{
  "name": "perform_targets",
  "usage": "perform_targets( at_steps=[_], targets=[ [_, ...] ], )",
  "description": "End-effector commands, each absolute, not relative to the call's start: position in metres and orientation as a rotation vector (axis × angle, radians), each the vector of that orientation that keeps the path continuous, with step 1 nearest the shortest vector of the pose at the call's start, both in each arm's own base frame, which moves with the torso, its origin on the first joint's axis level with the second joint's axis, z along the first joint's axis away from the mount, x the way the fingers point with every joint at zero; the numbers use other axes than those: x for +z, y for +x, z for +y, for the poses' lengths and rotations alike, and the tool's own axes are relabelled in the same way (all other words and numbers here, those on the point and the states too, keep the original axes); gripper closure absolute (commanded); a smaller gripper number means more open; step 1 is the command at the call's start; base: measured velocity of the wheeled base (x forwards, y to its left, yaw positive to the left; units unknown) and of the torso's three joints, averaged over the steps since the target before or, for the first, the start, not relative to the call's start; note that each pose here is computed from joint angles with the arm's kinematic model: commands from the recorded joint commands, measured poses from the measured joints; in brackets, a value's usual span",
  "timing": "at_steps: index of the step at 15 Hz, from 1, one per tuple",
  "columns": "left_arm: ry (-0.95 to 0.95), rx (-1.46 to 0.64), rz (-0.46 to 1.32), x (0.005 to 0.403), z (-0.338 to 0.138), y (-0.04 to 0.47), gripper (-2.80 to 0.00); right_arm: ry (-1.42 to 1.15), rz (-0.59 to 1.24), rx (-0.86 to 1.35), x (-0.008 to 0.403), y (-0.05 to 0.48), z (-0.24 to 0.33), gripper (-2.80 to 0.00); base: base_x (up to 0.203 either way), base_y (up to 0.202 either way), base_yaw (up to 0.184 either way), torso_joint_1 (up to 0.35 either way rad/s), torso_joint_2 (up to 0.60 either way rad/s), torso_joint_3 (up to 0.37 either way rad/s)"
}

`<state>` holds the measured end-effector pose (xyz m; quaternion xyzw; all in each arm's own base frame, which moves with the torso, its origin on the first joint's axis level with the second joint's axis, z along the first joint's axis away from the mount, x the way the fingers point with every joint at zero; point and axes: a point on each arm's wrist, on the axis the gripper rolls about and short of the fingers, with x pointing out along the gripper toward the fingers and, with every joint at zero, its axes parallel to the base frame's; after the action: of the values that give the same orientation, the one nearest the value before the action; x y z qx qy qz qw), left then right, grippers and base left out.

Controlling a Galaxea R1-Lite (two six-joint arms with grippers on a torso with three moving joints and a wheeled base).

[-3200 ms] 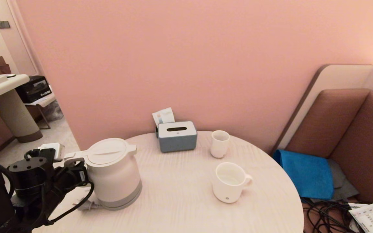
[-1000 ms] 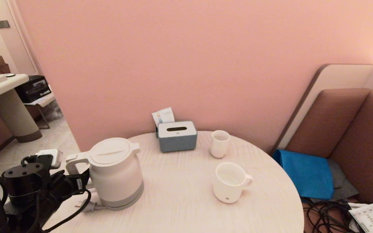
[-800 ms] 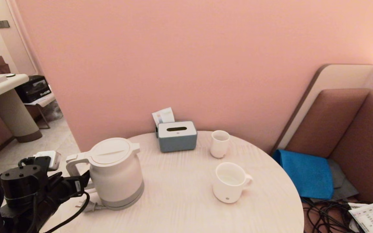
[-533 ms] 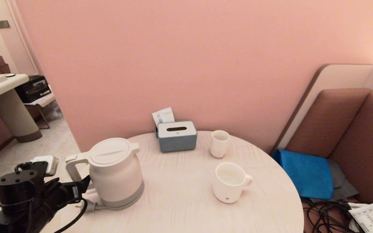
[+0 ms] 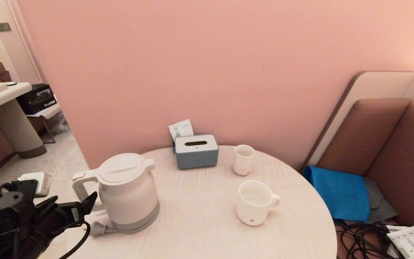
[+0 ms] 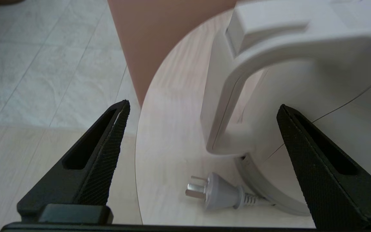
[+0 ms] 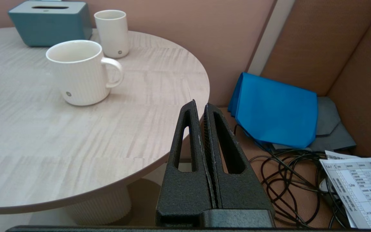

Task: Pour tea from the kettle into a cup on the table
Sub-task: Pick up the cup

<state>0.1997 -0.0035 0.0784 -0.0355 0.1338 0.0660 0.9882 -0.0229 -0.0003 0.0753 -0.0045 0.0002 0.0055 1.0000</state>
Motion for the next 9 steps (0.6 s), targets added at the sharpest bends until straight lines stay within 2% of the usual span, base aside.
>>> perform_targets(
  at_steps=[1,9],
  targets=[
    [-0.077,0.131,0.210,0.091,-0.003,0.192,-2.80,-0.009,0.001,0.012,0.075,-0.023,0.000,0.00,0.000,0.000,0.000,0.000,0.00,0.000],
    [-0.046,0.129,0.332,0.116,-0.003,0.163,-2.80,-0.009,0.001,0.012,0.075,-0.023,0.000,0.00,0.000,0.000,0.000,0.000,0.00,0.000]
  ],
)
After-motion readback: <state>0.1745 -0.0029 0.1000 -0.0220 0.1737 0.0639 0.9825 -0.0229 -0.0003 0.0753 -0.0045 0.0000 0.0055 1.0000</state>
